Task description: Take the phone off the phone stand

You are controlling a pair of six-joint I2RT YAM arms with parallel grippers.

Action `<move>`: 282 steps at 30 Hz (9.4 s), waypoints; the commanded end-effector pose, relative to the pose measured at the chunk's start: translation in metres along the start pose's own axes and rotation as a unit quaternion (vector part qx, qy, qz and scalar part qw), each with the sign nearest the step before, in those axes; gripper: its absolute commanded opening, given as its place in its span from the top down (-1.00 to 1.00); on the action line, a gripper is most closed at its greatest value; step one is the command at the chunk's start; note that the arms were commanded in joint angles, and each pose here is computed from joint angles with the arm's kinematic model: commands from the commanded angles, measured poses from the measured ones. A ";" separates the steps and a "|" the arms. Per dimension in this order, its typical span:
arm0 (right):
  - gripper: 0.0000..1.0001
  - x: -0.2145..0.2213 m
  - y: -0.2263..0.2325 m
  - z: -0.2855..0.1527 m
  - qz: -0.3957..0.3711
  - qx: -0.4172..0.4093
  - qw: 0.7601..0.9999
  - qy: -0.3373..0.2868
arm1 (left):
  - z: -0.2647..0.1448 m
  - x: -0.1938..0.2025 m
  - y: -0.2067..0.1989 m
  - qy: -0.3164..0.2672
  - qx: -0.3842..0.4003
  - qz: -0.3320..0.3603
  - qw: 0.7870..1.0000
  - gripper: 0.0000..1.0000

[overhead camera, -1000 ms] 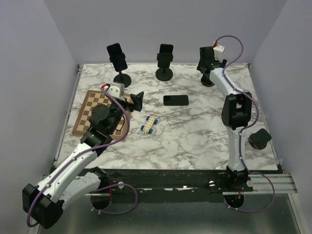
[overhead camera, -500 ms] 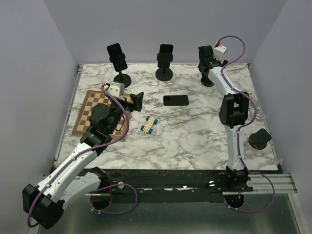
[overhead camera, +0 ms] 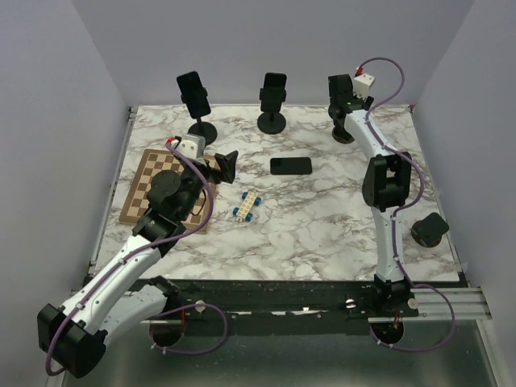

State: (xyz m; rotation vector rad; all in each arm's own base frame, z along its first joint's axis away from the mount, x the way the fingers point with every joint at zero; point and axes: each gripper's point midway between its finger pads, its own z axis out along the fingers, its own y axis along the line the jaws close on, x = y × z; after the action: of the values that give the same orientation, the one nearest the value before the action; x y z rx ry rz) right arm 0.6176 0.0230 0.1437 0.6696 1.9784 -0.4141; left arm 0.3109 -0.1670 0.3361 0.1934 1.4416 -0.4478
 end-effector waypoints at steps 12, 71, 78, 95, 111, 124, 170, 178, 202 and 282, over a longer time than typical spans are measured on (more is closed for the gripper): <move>0.99 -0.111 -0.079 -0.162 0.090 0.008 0.993 -0.081 | 0.002 -0.013 -0.005 -0.010 0.012 -0.015 1.000 -0.97; 0.67 0.260 -0.006 -0.216 0.384 0.097 0.780 0.485 | -0.012 -0.033 -0.002 -0.042 0.008 -0.020 0.999 -0.97; 0.31 0.270 -0.009 -0.208 0.377 0.114 0.786 0.477 | -0.012 -0.033 -0.002 -0.042 0.007 -0.020 0.999 -0.97; -0.14 0.280 -0.009 -0.182 0.395 0.147 0.780 0.463 | -0.016 -0.038 0.000 -0.051 0.004 -0.018 0.999 -0.97; -1.00 0.224 -0.006 -0.181 0.282 0.048 0.868 0.407 | -0.017 -0.040 0.003 -0.055 -0.003 -0.013 0.998 -0.97; -1.00 0.123 -0.036 -0.244 -0.001 -0.302 0.930 0.208 | -0.021 -0.042 0.013 -0.059 -0.024 0.010 0.998 -0.97; -1.00 -0.012 0.216 -0.193 0.029 -0.322 0.905 -0.276 | -0.017 -0.044 0.021 -0.056 -0.037 0.002 0.998 -0.97; -1.00 -0.019 0.221 -0.179 0.025 -0.304 0.906 -0.294 | -0.019 -0.047 0.023 -0.061 -0.038 -0.005 0.997 -0.97; -0.35 -0.015 0.245 -0.152 0.004 -0.328 0.904 -0.275 | -0.012 -0.040 0.028 -0.048 -0.039 -0.045 0.997 -0.97; 0.99 0.138 0.230 -0.330 -0.195 -0.705 0.675 0.095 | 0.121 0.119 0.048 0.175 0.039 -0.041 0.983 -0.17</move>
State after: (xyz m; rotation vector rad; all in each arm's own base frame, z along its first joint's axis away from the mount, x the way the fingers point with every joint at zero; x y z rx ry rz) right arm 0.5040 0.4122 0.2264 -0.7054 1.7579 0.8672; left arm 0.4323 -0.1957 0.2199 0.2968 1.8137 -0.5787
